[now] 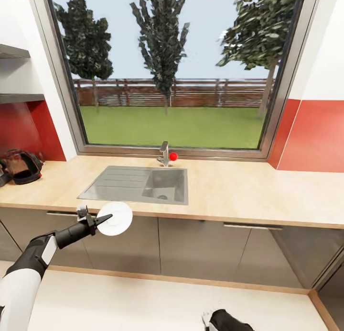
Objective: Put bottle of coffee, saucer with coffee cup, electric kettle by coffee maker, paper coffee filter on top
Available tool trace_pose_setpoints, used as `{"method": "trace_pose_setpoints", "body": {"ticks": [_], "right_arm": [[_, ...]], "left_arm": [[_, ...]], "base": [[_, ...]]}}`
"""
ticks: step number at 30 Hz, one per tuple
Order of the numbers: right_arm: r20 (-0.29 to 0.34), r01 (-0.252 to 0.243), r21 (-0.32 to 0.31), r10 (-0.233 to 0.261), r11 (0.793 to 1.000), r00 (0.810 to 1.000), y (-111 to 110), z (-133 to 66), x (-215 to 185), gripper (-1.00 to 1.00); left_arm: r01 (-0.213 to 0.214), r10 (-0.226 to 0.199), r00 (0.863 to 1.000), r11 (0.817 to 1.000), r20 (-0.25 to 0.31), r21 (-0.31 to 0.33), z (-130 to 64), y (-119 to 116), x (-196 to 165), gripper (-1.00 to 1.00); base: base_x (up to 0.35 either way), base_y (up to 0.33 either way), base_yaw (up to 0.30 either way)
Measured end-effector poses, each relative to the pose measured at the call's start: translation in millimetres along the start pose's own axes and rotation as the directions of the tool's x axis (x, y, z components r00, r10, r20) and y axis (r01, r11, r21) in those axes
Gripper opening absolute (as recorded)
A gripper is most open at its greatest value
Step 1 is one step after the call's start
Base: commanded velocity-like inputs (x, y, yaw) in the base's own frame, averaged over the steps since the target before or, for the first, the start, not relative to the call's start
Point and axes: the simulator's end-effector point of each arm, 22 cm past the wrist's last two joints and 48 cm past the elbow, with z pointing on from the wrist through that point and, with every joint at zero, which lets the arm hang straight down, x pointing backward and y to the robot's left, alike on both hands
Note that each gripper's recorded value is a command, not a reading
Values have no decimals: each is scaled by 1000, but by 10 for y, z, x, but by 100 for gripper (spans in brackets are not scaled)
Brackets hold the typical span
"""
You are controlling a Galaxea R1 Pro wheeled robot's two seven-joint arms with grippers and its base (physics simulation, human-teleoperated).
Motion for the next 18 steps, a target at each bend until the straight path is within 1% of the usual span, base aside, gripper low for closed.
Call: {"method": "trace_pose_setpoints", "body": {"ticks": [2, 4, 5, 7, 8, 12, 14, 18], "right_arm": [[6, -8, 67, 8, 998, 1000, -208, 62, 124, 100], [10, -13, 97, 12, 995, 1000, -292, 83, 178, 100], [11, -14, 100, 13, 995, 1000, -238, 99, 204, 100], [11, -9, 85, 8, 996, 1000, -100, 108, 199, 100], [10, -8, 83, 7, 997, 1000, -73, 112, 201, 100], [11, -19, 77, 18, 997, 1000, -58, 123, 198, 100], [8, -16, 75, 15, 997, 1000, -55, 130, 209, 100], [1, -12, 76, 12, 997, 1000, -60, 146, 238, 100]], "left_arm": [[0, 0, 1000, 1000, 0, 0, 3, -1, 3, -100], [-1, 1, 1000, 1000, -2, -1, 8, 3, 10, -100], [-1, 1, 1000, 1000, -2, -2, 7, 10, 9, -100], [1, -1, 1000, 1000, -1, -4, 3, 23, 8, -100], [1, -1, 1000, 1000, 0, -5, -2, 31, 6, -100], [2, -2, 1000, 1000, -2, -15, -26, 70, 0, -100], [-8, 8, 1000, 999, -1, -38, -112, 123, -53, -100], [-10, 9, 1000, 999, -3, -47, -113, 163, -43, -100]], "base": [[0, 0, 0], [0, 0, 78], [0, 0, 150], [0, 0, 164], [0, 0, 173], [0, 0, 194], [0, 0, 210], [0, 0, 202]]}}
